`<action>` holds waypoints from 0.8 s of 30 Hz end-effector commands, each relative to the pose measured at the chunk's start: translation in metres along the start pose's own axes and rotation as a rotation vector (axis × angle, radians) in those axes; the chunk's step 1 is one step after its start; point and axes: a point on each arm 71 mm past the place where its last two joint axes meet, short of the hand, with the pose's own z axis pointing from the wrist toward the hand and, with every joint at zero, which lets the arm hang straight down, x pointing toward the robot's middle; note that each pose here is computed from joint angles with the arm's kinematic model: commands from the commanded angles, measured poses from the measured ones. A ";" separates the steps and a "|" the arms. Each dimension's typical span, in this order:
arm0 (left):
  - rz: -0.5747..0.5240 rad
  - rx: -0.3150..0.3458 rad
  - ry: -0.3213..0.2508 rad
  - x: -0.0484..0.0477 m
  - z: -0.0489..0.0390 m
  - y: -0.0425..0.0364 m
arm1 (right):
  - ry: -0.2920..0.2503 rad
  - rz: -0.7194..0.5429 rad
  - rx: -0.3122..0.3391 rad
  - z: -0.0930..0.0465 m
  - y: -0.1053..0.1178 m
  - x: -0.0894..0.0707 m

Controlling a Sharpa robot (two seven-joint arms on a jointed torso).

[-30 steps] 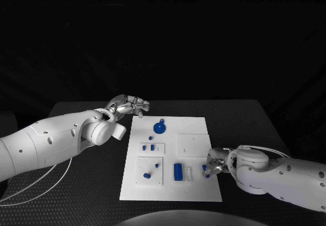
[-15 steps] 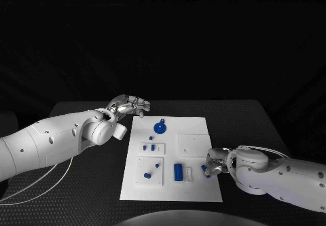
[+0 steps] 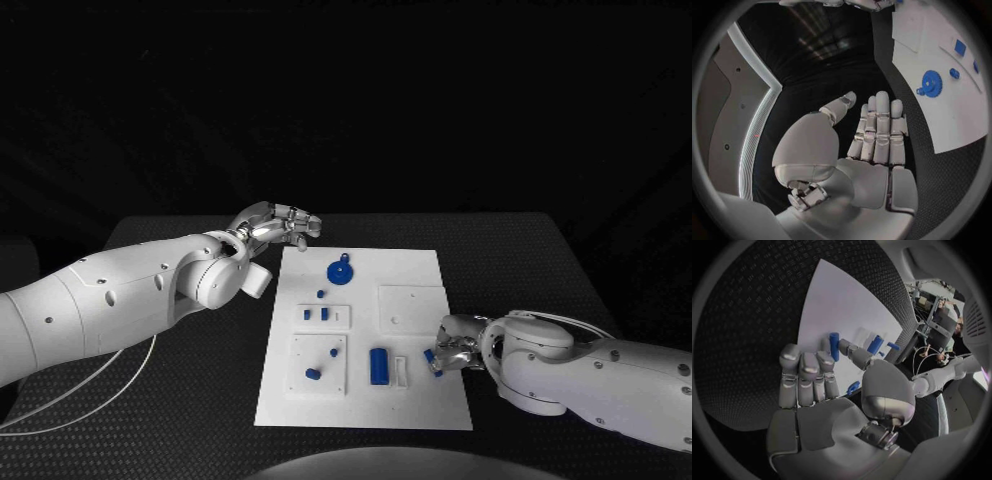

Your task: Assemble the parts on the task board

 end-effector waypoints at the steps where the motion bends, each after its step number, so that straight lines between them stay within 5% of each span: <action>1: -0.009 0.007 0.014 0.0020 0.0003 -0.0012 | 0.038 0.124 -0.010 -0.002 0.002 0.007; 24: -0.010 0.007 0.018 0.0033 0.0005 -0.0014 | 0.097 0.267 -0.047 -0.004 0.021 0.011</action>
